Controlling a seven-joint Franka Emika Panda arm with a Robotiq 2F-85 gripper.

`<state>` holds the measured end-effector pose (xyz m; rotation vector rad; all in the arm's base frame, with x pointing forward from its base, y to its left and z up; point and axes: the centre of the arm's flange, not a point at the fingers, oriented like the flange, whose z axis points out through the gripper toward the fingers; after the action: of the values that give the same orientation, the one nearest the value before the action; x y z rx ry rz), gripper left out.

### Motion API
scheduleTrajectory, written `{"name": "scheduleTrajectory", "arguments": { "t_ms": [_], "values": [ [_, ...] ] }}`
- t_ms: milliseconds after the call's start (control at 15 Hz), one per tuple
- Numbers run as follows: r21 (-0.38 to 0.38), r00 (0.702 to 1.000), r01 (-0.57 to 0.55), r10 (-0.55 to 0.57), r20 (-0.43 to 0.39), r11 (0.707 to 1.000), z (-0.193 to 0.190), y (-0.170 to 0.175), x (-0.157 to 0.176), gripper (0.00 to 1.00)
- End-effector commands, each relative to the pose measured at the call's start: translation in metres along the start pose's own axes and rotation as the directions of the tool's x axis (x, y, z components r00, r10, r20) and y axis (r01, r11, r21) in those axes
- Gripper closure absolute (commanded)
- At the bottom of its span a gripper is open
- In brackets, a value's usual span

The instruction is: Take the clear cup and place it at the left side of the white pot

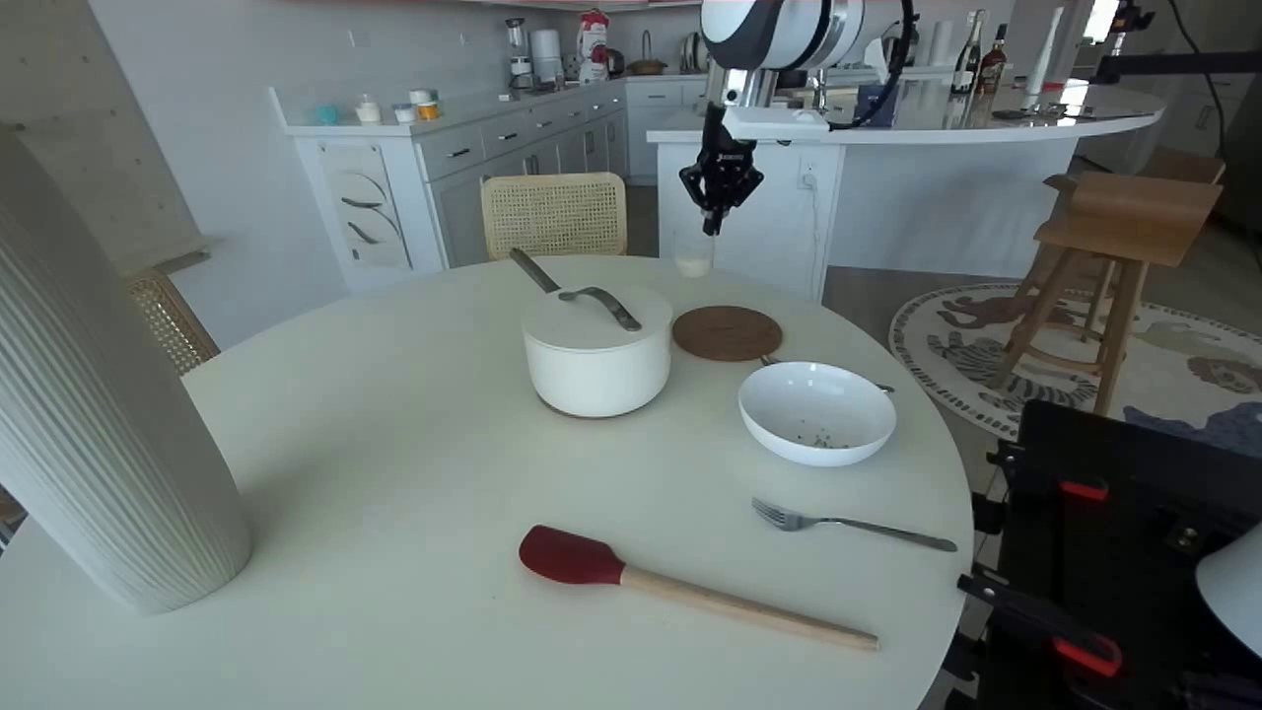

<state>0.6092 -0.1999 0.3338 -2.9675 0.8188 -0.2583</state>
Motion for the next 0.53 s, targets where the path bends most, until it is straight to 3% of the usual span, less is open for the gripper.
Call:
{"name": "scheduleTrajectory", "arguments": {
  "t_ms": [0, 467],
  "values": [
    [0.011, 0.999, 0.047, -0.047, -0.001, 0.999, -0.037, -0.043, -0.032, 0.99],
    [-0.002, 0.985, 0.169, -0.169, -0.037, 0.986, -0.068, -0.156, -0.092, 0.99]
  ]
}}
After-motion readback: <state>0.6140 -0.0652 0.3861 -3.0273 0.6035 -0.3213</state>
